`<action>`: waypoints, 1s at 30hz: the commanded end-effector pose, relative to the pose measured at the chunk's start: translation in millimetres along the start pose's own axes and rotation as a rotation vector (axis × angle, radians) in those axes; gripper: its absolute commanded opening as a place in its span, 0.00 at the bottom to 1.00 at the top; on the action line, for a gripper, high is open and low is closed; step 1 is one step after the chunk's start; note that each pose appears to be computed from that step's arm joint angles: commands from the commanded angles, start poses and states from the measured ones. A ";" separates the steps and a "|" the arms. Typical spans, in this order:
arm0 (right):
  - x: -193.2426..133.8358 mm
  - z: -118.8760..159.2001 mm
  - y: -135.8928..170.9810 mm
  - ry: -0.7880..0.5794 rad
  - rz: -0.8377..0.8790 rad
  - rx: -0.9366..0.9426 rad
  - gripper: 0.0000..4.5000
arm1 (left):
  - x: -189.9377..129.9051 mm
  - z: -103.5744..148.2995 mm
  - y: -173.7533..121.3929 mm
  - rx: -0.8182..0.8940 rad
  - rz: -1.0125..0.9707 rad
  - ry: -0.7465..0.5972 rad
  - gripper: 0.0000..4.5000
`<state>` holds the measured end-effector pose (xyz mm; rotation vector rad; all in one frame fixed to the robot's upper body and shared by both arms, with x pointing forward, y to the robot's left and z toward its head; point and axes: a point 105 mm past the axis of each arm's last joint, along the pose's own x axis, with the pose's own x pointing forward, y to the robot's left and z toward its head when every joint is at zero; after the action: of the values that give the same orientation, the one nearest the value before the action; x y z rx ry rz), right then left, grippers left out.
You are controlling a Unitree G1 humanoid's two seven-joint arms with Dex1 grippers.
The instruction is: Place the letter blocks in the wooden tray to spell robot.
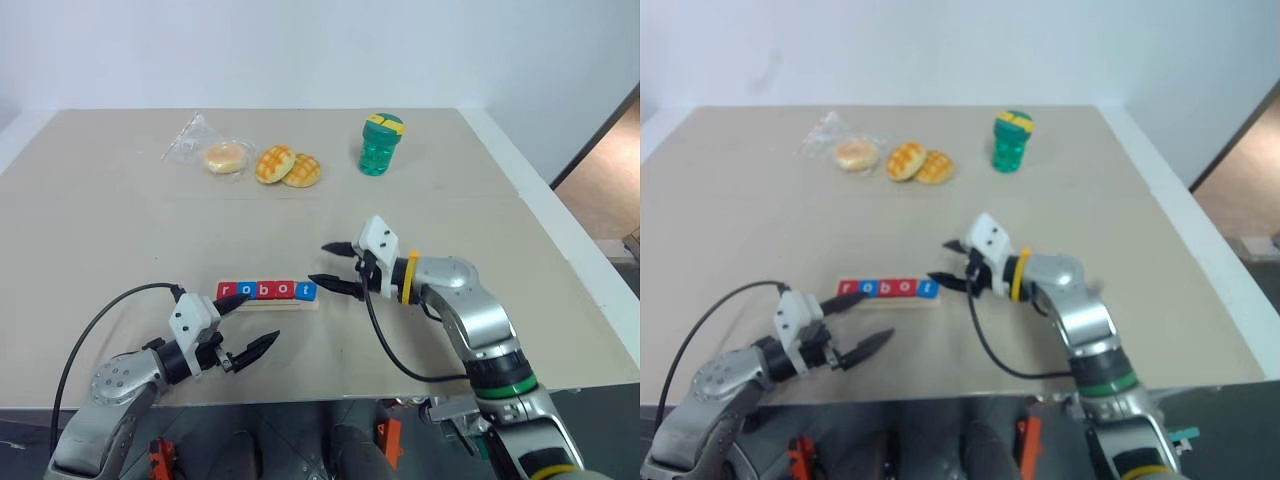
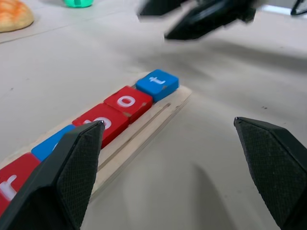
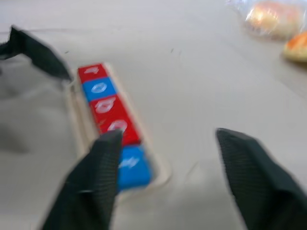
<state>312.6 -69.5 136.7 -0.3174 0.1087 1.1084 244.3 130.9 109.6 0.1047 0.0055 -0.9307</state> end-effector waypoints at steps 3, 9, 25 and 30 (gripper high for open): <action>-4.8 0.9 20.7 0.010 0.038 0.018 0.19 | -1.9 6.9 -6.0 -0.010 -0.086 0.001 1.00; 2.6 -2.4 18.4 0.030 0.035 0.018 0.01 | 0.0 6.7 -7.1 -0.009 -0.109 0.011 1.00; 19.7 -1.4 24.5 0.027 0.094 -0.013 0.01 | -3.1 1.9 -7.2 -0.007 -0.067 0.027 1.00; 22.9 -2.4 21.0 0.031 0.095 -0.029 0.01 | -2.9 1.9 -6.1 -0.004 -0.057 0.028 1.00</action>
<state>303.2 -44.0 115.2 -0.3416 0.1824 1.1918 239.2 131.5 102.8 0.0952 0.0759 -0.9829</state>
